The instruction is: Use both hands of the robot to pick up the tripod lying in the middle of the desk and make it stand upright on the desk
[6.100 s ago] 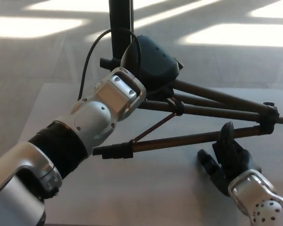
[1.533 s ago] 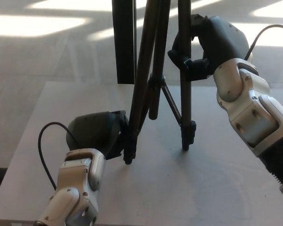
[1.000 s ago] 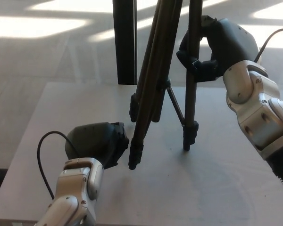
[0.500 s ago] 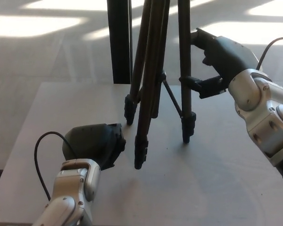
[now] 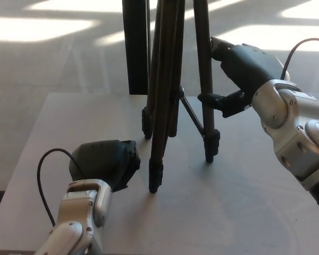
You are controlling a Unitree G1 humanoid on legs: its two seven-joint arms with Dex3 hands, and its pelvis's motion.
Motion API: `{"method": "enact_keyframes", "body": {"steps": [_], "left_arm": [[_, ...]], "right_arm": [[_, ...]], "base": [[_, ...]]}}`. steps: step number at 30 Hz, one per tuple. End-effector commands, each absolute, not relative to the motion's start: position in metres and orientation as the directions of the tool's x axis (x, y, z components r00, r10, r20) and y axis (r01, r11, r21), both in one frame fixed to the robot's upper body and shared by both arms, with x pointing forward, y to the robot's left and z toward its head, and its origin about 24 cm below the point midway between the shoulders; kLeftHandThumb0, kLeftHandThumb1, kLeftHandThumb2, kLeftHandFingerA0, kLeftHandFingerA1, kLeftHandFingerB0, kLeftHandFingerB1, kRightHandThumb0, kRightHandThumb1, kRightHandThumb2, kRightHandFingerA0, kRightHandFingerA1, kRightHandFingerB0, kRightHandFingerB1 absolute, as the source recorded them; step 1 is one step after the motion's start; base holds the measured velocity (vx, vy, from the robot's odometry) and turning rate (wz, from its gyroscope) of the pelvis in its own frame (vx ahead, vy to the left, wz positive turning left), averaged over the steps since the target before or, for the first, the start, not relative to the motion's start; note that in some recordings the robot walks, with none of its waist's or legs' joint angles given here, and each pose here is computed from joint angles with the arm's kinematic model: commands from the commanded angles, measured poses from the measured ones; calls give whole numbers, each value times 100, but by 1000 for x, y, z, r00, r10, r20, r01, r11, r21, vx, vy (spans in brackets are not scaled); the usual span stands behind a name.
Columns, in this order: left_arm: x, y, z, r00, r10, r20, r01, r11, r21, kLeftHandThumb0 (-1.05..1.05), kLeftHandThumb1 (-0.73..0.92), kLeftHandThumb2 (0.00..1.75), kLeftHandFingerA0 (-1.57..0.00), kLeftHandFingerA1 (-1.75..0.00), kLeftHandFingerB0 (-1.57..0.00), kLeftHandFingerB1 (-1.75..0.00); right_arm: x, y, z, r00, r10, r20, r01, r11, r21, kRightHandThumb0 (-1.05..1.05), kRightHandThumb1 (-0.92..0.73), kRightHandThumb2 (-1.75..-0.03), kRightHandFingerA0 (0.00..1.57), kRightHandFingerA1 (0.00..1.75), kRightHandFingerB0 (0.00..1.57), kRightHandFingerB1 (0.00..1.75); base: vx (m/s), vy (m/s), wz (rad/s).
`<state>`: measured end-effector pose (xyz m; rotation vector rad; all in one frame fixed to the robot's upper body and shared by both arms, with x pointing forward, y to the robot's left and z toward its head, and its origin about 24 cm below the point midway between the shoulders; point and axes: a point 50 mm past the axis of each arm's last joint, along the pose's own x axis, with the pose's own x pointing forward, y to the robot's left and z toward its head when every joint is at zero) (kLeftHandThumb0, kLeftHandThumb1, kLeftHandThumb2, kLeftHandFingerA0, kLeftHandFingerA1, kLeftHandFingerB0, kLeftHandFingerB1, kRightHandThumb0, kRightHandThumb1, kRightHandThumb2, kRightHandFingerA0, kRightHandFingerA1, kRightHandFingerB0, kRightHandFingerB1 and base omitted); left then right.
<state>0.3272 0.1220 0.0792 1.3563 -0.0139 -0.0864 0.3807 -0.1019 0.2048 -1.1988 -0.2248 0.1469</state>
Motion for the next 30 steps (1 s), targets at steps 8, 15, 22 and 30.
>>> {"method": "enact_keyframes", "body": {"steps": [8, 15, 22, 30], "left_arm": [[320, 136, 74, 994, -107, -2, 21, 173, 985, -15, 60, 77, -97, -174, -69, -144], [318, 155, 82, 998, -55, -18, 29, 204, 979, -26, 60, 61, -85, -163, -80, -76], [300, 217, 123, 998, -1, -58, 56, 317, 947, -53, 46, 78, -63, -75, -15, -47], [251, 292, 164, 994, 103, -41, -9, 444, 896, -62, 49, 82, -45, -67, -17, -48]], "right_arm": [[379, -119, 192, 994, 106, 2, -33, 323, -946, -95, -77, -64, 0, 0, 0, 23], [369, -145, 190, 989, 46, -139, -147, 341, -929, -105, -70, -108, 0, 24, 0, 0], [331, -211, 189, 979, 7, -205, -189, 419, -888, -105, -88, -68, 0, 0, 0, 0], [288, -294, 194, 975, -131, -180, -78, 553, -829, -105, -84, -65, 0, 0, 0, 0]], "base": [[0, 0, 0], [0, 0, 0], [0, 0, 0], [0, 0, 0]]}}
